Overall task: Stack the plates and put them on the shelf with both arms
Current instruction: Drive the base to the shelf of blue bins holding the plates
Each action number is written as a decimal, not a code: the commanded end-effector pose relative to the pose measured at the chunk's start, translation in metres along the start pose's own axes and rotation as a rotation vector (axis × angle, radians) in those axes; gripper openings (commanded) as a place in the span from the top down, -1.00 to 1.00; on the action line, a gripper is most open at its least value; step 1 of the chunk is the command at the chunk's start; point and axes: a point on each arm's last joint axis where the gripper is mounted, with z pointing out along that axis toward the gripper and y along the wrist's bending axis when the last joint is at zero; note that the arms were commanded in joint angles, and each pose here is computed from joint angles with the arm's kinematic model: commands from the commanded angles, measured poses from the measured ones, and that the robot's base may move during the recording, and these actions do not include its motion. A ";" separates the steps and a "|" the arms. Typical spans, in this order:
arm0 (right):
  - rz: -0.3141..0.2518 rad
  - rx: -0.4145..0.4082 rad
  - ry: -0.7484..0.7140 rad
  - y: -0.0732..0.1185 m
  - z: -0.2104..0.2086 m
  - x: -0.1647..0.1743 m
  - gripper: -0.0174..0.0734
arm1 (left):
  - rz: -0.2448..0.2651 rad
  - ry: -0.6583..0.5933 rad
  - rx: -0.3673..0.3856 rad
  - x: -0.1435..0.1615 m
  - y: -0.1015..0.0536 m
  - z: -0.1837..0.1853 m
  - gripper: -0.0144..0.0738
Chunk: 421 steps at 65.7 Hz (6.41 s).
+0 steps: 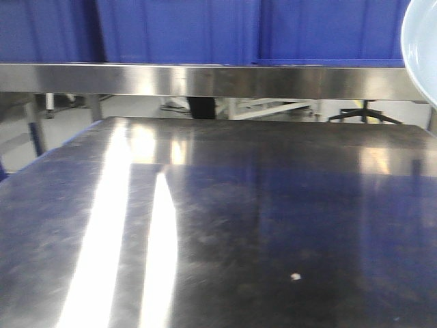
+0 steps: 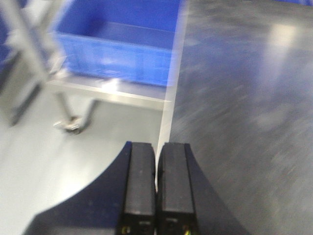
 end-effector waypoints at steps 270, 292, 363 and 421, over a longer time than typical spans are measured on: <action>-0.003 -0.022 -0.130 0.003 -0.004 -0.018 0.49 | -0.010 -0.108 0.019 -0.016 -0.002 -0.005 0.49; -0.003 -0.022 -0.129 0.003 -0.004 -0.018 0.49 | -0.010 -0.108 0.019 -0.016 -0.002 -0.005 0.49; -0.003 -0.022 -0.128 0.003 -0.004 -0.018 0.49 | -0.010 -0.108 0.019 -0.016 -0.002 -0.005 0.49; -0.003 -0.022 -0.127 0.003 -0.004 -0.018 0.49 | -0.010 -0.108 0.019 -0.016 -0.002 -0.005 0.49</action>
